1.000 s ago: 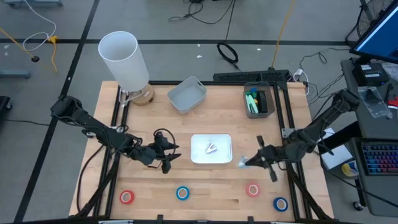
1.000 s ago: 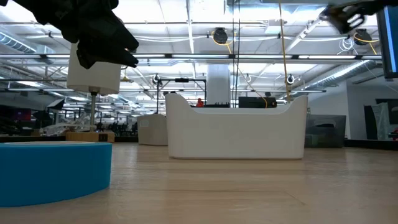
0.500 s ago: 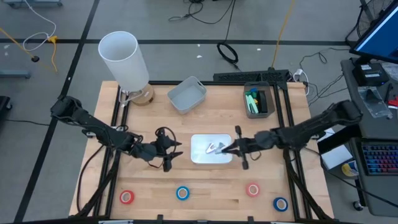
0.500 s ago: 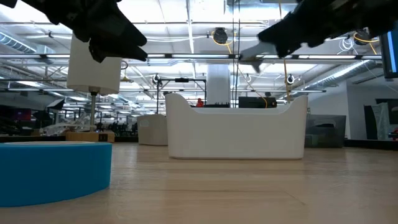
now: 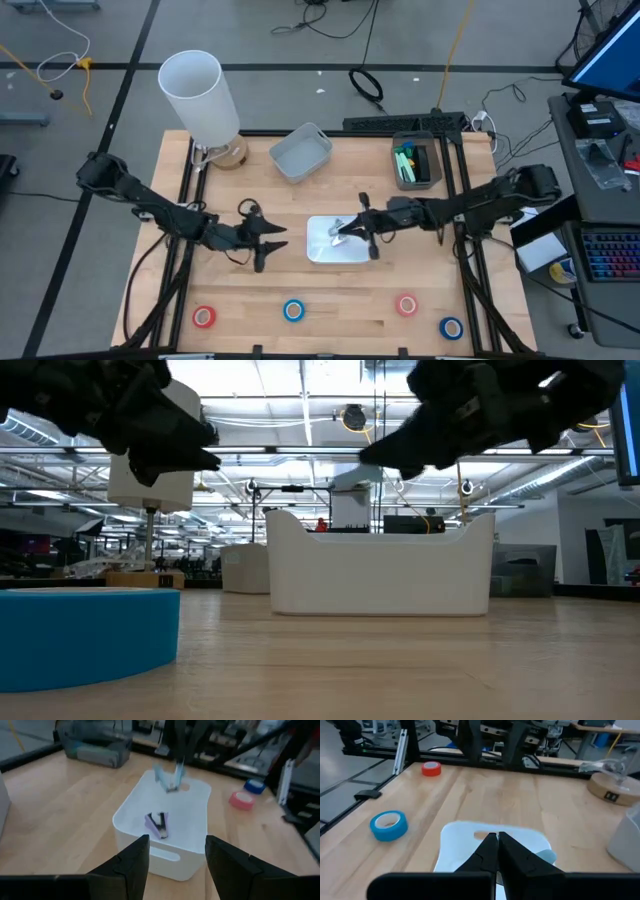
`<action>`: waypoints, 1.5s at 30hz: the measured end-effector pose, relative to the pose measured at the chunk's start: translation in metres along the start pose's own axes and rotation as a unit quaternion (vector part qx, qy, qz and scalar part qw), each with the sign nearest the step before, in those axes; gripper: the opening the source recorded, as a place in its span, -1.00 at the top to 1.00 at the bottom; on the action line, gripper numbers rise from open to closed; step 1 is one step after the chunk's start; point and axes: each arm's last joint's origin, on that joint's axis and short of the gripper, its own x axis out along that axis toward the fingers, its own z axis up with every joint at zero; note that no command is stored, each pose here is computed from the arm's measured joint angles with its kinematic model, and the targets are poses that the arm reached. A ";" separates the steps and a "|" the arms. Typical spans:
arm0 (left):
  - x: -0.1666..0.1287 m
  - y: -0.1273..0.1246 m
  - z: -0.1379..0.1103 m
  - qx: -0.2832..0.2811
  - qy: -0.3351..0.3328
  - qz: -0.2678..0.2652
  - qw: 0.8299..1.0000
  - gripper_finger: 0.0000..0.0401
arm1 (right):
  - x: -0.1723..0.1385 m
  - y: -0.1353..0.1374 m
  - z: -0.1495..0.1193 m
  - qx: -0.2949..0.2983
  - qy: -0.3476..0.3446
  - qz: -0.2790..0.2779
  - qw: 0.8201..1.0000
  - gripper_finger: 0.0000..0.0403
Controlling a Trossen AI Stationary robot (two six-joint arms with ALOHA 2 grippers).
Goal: Pick and place Stapler, Stapler remover, tape
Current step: Put the gray staple remover into the white bin, then put the red tape into the gray bin
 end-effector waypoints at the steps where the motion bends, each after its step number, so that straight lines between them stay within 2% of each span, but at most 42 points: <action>1: -0.004 0.003 -0.001 0.000 -0.007 -0.004 1.000 0.05 | 0.006 -0.001 0.002 -0.004 0.000 -0.001 1.000 1.00; 5: -0.018 0.010 0.000 0.000 -0.022 -0.026 0.999 0.05 | 0.029 -0.005 0.002 -0.017 0.021 0.009 1.000 1.00; 11: -0.033 0.012 0.015 0.037 -0.050 -0.081 0.995 0.05 | 0.050 -0.018 -0.013 -0.013 0.079 -0.009 0.997 1.00; 17: -0.041 0.015 0.025 0.075 -0.076 -0.109 0.988 0.05 | 0.054 -0.032 -0.024 0.009 0.102 -0.028 0.994 1.00; 22: -0.041 0.018 0.027 0.082 -0.082 -0.112 0.987 0.05 | 0.052 -0.035 -0.032 0.021 0.137 -0.025 0.990 1.00; 29: -0.041 0.021 0.038 0.010 -0.125 -0.112 0.986 0.05 | 0.050 -0.032 -0.025 0.101 0.123 0.025 0.987 0.97; 38: -0.041 0.025 0.047 -0.070 -0.155 -0.114 0.979 0.05 | 0.049 -0.031 -0.026 0.153 0.128 0.020 0.980 0.75; 41: -0.041 0.025 0.047 -0.101 -0.152 -0.116 0.976 0.05 | 0.044 -0.030 -0.013 0.181 0.106 0.029 0.977 0.66; 45: -0.039 0.026 0.043 -0.119 -0.130 -0.113 0.978 0.05 | 0.024 -0.030 0.020 0.195 0.048 0.043 0.979 0.60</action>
